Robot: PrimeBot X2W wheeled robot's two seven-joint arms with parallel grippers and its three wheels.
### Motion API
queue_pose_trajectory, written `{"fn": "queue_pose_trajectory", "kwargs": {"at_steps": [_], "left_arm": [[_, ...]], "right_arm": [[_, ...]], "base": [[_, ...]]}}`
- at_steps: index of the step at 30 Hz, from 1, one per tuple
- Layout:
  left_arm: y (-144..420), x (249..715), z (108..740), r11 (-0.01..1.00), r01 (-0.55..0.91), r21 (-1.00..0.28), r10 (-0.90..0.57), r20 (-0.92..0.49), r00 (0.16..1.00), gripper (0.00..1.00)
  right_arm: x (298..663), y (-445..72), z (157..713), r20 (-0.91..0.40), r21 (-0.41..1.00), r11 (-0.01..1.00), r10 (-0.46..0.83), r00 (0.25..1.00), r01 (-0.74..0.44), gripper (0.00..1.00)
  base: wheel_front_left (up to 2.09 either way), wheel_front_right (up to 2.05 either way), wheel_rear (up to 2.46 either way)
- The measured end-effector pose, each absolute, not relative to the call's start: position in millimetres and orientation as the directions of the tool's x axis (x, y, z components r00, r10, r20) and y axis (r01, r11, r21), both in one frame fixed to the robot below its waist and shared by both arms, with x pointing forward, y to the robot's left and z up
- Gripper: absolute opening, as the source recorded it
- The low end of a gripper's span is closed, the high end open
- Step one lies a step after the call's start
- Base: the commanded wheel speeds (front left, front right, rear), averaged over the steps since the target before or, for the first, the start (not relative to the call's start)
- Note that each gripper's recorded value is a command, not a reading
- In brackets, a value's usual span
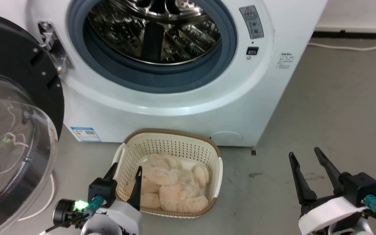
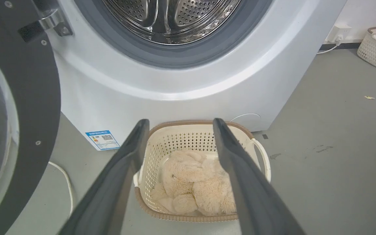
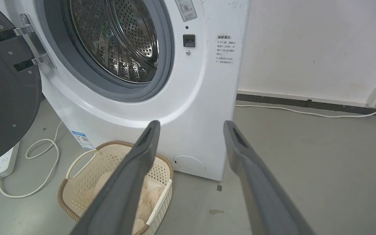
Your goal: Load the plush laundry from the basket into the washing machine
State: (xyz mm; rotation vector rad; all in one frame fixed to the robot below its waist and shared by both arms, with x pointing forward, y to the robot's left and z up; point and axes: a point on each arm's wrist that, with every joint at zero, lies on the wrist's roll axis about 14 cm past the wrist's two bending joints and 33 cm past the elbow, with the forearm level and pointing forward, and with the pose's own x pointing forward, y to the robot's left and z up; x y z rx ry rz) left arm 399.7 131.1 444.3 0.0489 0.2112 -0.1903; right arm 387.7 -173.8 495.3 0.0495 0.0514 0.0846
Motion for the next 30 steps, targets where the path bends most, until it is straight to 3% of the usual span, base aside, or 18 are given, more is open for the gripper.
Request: {"fn": "queue_pose_trajectory", "kwargs": {"at_steps": [25,30], "left_arm": [[83.7,416.3,350.0,0.922,0.374,-0.106,-0.378,-0.467,0.800,1.00],[74.8,409.0,316.5,0.901,0.406,-0.152,-0.415,-0.579,0.702,1.00]], "right_arm": [[403.1,-191.8,463.6,-0.098,0.138,0.990,0.025,0.995,-0.011,1.00],[407.4,-197.3,453.8,-0.114,0.154,0.988,0.007,0.993,0.011,1.00]], "base": [[0.00,0.00,0.00],[0.00,0.00,0.00]]}}
